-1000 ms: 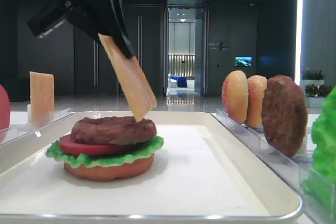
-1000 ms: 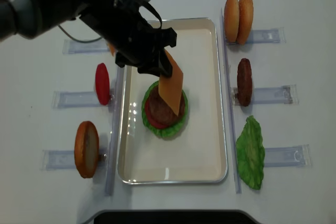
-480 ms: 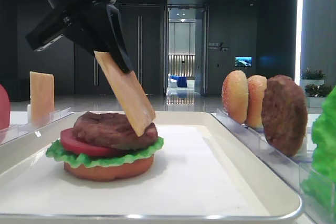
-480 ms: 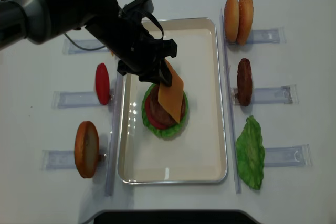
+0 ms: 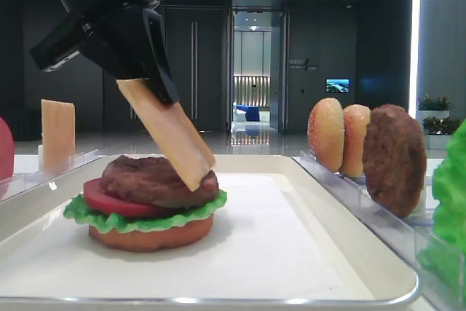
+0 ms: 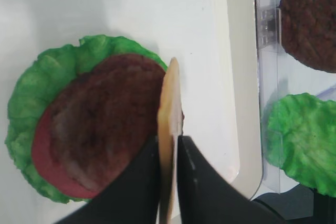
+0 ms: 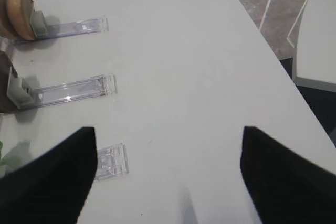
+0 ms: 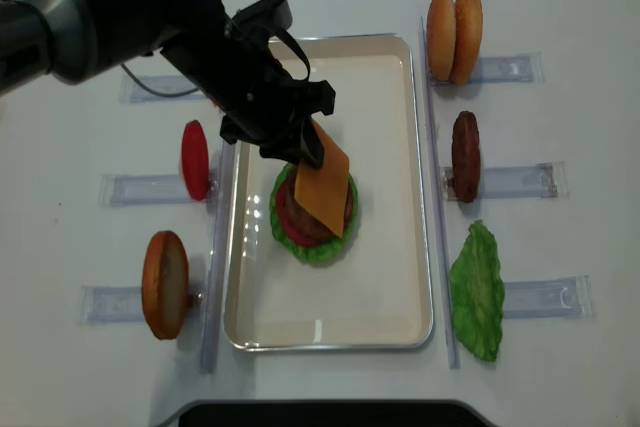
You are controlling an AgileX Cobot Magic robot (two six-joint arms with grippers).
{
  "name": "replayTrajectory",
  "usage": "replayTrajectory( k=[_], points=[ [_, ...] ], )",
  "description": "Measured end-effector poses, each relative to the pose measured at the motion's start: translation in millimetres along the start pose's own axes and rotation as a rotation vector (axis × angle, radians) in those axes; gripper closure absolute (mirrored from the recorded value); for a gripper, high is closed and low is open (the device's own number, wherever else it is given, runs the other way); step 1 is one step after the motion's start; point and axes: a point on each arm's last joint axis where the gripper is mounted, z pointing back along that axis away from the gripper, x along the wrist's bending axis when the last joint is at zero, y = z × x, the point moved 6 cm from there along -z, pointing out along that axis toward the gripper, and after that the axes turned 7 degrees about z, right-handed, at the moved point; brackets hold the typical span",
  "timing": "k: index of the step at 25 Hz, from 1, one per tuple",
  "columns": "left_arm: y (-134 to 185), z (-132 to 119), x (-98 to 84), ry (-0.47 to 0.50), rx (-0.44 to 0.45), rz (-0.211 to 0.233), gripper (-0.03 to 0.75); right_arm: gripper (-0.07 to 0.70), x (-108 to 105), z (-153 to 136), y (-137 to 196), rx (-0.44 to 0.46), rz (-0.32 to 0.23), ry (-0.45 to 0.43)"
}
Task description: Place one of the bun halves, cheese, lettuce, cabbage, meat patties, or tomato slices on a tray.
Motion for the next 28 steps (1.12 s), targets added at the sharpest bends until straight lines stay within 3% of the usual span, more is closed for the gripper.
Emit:
replayTrajectory(
  k=[7,11,14,21,28],
  points=[
    [3.8,0.2,4.6,-0.03,0.026,-0.012,0.519,0.096,0.0,0.0,0.0,0.0,0.0,0.0],
    [6.8,1.1,15.5,-0.103,0.046,-0.014,0.506,0.096,0.0,0.0,0.0,0.0,0.0,0.0],
    [7.5,4.2,21.8,-0.149,0.048,-0.018,0.453,0.096,0.1,0.0,0.0,0.0,0.0,-0.001],
    [11.4,35.1,33.2,-0.275,0.004,-0.016,0.265,0.096,0.1,0.0,0.0,0.0,0.0,-0.001],
    [10.7,77.7,17.2,-0.256,-0.09,-0.033,0.246,0.096,0.1,0.0,0.0,0.0,0.0,-0.001]
  ],
)
